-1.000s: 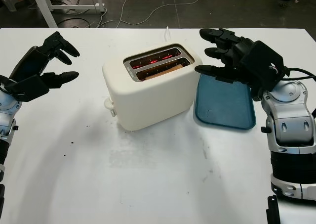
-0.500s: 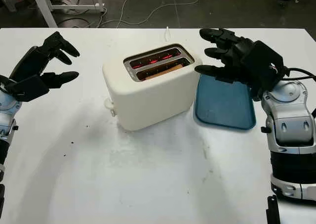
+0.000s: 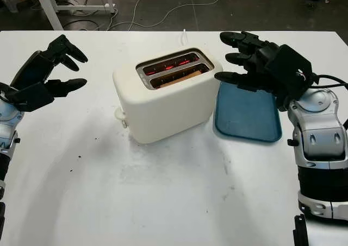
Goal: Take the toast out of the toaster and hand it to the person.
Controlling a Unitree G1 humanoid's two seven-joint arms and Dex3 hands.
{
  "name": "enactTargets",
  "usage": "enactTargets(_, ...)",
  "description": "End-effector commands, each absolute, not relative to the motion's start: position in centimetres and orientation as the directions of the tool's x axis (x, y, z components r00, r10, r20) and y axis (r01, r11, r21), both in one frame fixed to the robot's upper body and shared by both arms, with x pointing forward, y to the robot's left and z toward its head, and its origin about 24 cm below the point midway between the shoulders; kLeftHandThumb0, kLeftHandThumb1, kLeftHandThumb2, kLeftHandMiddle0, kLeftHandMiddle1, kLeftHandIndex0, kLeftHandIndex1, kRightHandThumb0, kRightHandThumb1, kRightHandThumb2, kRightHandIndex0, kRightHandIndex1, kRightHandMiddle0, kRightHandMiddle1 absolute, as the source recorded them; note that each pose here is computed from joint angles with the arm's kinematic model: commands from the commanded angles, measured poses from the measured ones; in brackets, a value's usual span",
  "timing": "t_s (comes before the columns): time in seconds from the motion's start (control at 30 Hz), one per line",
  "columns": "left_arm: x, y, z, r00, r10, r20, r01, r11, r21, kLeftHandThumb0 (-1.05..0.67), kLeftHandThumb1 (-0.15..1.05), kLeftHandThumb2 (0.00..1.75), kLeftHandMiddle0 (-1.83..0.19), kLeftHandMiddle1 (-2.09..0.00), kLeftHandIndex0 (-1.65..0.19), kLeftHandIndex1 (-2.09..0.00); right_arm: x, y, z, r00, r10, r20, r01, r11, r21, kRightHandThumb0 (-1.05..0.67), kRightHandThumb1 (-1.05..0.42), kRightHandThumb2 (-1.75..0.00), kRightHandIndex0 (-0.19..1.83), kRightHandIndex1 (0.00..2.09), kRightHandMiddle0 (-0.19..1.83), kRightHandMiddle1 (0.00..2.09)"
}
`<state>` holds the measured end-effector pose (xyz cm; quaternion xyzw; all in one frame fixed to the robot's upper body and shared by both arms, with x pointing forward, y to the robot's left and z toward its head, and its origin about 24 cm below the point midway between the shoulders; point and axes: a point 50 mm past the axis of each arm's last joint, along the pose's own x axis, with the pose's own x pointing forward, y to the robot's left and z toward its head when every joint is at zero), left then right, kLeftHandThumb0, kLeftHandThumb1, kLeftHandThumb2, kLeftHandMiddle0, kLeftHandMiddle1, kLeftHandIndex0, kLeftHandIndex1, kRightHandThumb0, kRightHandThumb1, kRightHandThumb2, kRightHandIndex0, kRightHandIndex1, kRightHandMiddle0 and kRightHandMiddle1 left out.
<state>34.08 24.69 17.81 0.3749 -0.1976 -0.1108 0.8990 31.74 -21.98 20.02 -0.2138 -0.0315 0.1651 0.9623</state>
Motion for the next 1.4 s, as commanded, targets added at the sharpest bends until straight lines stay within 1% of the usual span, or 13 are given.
enactTargets(0.0,34.04,24.82,18.13,0.892,-0.35,0.287,0.032,0.682,0.731,-1.05,0.92,0.35,0.0,-1.74,0.0,-1.61,31.76,-21.84,20.28,0.943,0.332,-0.005,-0.304,0.856,-0.419,-0.42,-0.82,0.0,0.0,0.56,0.17,0.19)
enactTargets(0.1,34.06,24.82,18.17,0.89,-0.354,0.288,0.034,0.681,0.731,-1.05,0.92,0.36,0.0,-1.74,0.0,-1.61,31.73,-21.79,20.37,0.942,0.336,-0.002,-0.305,0.854,-0.422,-0.4,-0.83,0.0,0.0,0.55,0.17,0.19)
enactTargets(0.33,34.09,24.78,18.21,0.891,-0.354,0.284,0.038,0.682,0.731,-1.05,0.92,0.34,0.0,-1.74,0.0,-1.61,31.81,-21.84,20.37,0.941,0.338,-0.001,-0.306,0.85,-0.43,-0.44,-0.83,0.0,0.0,0.55,0.17,0.2)
enactTargets(0.53,34.13,24.76,18.19,0.892,-0.351,0.284,0.04,0.689,0.724,-1.05,0.92,0.33,0.0,-1.74,0.0,-1.61,31.79,-21.83,20.43,0.939,0.345,0.006,-0.31,0.85,-0.427,-0.41,-0.83,0.0,0.0,0.56,0.17,0.2)
enactTargets(0.7,34.12,24.74,18.19,0.892,-0.354,0.283,0.044,0.689,0.723,-1.05,0.92,0.32,0.0,-1.73,0.0,-1.6,31.77,-21.85,20.47,0.94,0.341,0.006,-0.302,0.841,-0.449,-0.44,-0.83,0.0,0.0,0.58,0.18,0.21)
enactTargets(0.8,34.11,24.72,18.25,0.892,-0.354,0.281,0.042,0.683,0.729,-1.05,0.92,0.34,0.0,-1.73,0.0,-1.6,31.82,-21.85,20.41,0.941,0.339,0.0,-0.306,0.849,-0.431,-0.45,-0.82,0.0,0.0,0.58,0.17,0.21)
enactTargets(1.07,34.1,24.75,18.21,0.889,-0.356,0.288,0.034,0.678,0.734,-1.05,0.92,0.36,0.0,-1.74,0.0,-1.58,31.83,-21.8,20.38,0.94,0.34,-0.001,-0.307,0.848,-0.432,-0.43,-0.82,0.0,0.0,0.56,0.17,0.21)
enactTargets(1.37,34.08,24.75,18.19,0.893,-0.347,0.286,0.034,0.686,0.727,-1.05,0.92,0.33,0.0,-1.74,0.0,-1.61,31.71,-21.82,20.38,0.94,0.342,0.002,-0.307,0.846,-0.436,-0.39,-0.83,-0.01,0.0,0.55,0.16,0.22)
